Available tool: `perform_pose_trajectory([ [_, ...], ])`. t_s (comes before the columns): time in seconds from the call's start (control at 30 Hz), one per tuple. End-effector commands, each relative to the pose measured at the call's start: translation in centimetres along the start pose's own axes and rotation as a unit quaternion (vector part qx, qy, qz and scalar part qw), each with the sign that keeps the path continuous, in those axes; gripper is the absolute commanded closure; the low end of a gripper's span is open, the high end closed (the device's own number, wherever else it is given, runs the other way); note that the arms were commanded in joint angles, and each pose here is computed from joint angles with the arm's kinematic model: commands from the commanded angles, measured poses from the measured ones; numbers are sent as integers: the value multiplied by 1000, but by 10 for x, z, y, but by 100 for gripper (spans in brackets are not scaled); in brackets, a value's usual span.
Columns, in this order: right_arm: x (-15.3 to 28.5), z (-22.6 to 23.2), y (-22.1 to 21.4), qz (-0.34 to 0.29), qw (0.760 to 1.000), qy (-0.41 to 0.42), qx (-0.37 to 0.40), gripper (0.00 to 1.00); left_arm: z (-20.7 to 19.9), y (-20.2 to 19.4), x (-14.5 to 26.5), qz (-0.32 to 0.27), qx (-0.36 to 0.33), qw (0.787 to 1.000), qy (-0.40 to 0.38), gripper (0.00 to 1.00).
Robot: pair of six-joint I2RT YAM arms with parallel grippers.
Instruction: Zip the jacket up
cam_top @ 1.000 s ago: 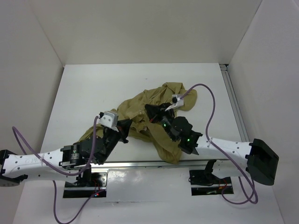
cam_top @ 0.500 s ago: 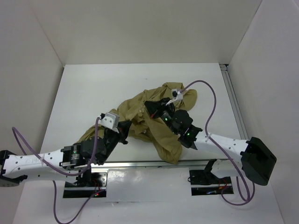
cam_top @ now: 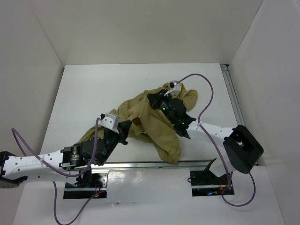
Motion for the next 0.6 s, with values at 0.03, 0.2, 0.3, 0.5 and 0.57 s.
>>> perform_pose_trajectory([
  [0.03, -19, -44, 17, -27, 995, -91, 25, 100, -14, 30, 4, -27, 30, 999, -28, 100],
  [0.2, -18, -43, 15, -26, 996, -87, 25, 100, -14, 32, 4, -30, 29, 999, -29, 100],
  [0.3, -18, -48, 15, -26, 994, -99, 38, 100, -14, 32, 4, -30, 24, 999, -29, 100],
  [0.5, -20, -69, 22, -32, 985, -152, 72, 100, -9, 40, 8, -30, 25, 999, -19, 100],
  [0.57, -23, -87, 27, -36, 979, -184, 80, 100, -1, 47, 11, -38, 33, 999, -9, 100],
])
Point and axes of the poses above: each gripper's point midway between its finger pads, its own x axis back along the fingers, its own z axis along the line the jaws close on, y = z × x, the point moved 2 cm from there along x, back along the fingers, and after that the axes turned 9 degrees about x, right-handed, at the moved point
